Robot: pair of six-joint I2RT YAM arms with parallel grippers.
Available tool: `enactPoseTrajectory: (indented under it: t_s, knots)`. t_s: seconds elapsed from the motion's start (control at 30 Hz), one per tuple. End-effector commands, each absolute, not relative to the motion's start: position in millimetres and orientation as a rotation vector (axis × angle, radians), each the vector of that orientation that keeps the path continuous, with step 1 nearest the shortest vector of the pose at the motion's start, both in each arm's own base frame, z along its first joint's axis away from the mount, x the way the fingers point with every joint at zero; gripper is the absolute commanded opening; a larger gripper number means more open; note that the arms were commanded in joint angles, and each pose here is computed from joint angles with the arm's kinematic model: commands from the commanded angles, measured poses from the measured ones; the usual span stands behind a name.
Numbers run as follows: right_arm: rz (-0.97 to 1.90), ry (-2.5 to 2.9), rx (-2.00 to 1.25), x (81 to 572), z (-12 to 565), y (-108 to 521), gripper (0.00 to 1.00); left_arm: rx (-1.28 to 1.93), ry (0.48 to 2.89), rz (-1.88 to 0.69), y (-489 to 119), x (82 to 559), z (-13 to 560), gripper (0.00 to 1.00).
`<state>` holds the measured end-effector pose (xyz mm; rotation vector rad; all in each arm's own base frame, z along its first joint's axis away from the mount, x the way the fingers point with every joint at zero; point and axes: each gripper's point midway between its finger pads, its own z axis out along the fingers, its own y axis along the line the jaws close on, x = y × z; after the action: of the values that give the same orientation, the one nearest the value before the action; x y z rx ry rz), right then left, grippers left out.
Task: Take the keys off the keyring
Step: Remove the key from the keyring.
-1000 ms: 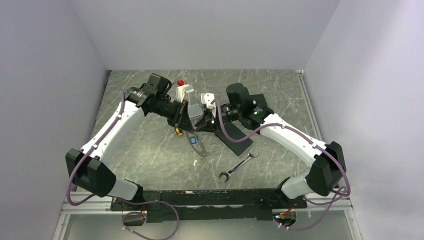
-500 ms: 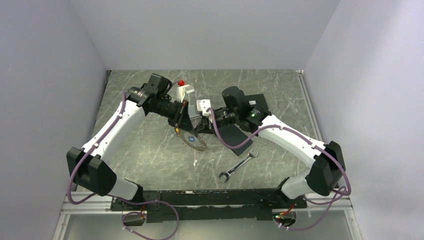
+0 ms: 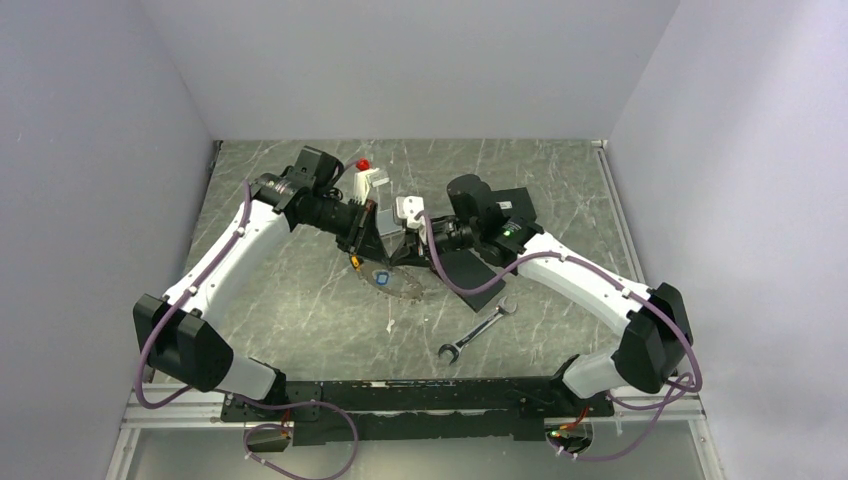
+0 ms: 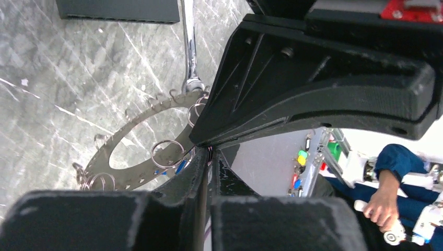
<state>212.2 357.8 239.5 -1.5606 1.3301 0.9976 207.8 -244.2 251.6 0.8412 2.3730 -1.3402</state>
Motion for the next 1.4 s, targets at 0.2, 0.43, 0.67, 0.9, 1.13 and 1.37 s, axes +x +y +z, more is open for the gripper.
enactPoseTrajectory:
  t_s: [0.2, 0.43, 0.67, 0.9, 1.13, 1.37]
  knots:
    - [1.198, 1.298, -1.323, 226, 273, 356, 0.00, 1.022, 2.021, -1.392, -253, 199, 294, 0.33]
    - [1.402, 1.301, -1.156, 226, 284, 347, 0.00, 1.012, 1.900, -1.269, -246, 201, 301, 0.29]
    - [1.497, 1.228, -1.093, 218, 298, 342, 0.00, 1.006, 1.849, -1.234, -246, 206, 298, 0.28]
    - [1.531, 1.200, -1.078, 212, 303, 338, 0.00, 0.969, 1.821, -1.124, -243, 222, 303, 0.31]
    - [1.552, 1.184, -1.068, 208, 308, 337, 0.00, 1.018, 1.771, -1.111, -242, 217, 301, 0.23]
    - [1.553, 1.186, -1.070, 208, 307, 336, 0.00, 1.084, 1.633, -0.996, -237, 220, 325, 0.15]
